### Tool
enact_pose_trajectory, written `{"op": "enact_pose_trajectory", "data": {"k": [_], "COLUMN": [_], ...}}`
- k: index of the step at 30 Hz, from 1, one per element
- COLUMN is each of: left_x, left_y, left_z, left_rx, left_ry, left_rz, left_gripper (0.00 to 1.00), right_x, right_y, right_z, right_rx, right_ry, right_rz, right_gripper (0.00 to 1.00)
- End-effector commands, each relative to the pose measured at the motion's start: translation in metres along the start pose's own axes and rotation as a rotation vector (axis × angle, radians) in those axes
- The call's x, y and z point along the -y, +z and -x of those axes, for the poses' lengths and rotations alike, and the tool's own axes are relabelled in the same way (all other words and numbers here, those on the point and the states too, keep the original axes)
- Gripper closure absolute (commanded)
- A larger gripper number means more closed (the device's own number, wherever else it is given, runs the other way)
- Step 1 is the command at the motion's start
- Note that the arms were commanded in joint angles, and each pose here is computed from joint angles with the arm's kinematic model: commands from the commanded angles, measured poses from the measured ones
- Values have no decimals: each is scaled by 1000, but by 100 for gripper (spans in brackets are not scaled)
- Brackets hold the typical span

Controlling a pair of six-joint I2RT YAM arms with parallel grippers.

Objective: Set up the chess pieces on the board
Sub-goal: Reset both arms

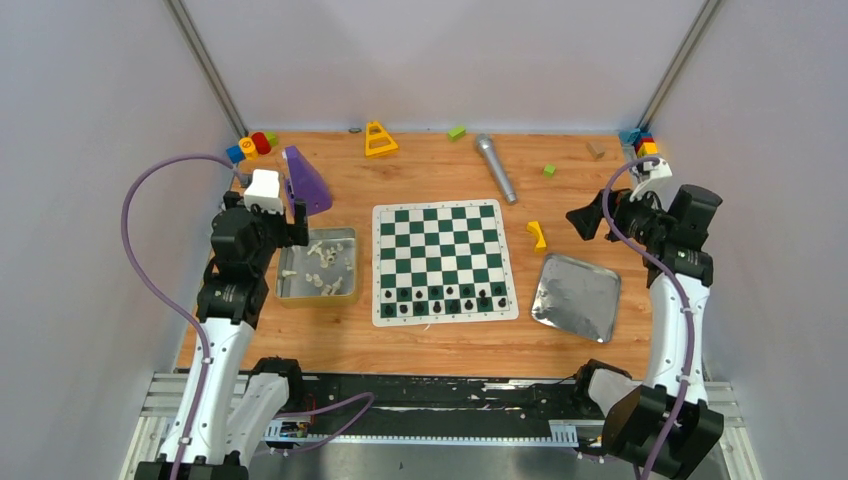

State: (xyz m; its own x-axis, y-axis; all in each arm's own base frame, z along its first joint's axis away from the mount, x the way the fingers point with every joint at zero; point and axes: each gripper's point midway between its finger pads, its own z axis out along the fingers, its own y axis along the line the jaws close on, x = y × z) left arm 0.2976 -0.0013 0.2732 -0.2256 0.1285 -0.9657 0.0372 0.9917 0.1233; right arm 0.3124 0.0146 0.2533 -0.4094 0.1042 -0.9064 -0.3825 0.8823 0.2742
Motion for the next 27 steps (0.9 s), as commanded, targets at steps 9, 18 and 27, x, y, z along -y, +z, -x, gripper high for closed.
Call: {"op": "enact_pose_trajectory", "data": {"k": [9, 18, 27], "left_x": [-1, 4, 8], "left_y": [5, 5, 6], "left_z": [8, 7, 4], "left_rx": [61, 59, 51], "left_ry": [15, 23, 28], "left_rz": [-5, -32, -55], "left_gripper": [0, 0, 0], "right_x": [-1, -3, -5], "right_y": [-10, -11, -11], "right_z": [21, 18, 18], "right_rx": [98, 99, 100], "right_ry": [-108, -127, -139], "right_rz": [-46, -37, -24], "right_gripper": [0, 0, 0]}}
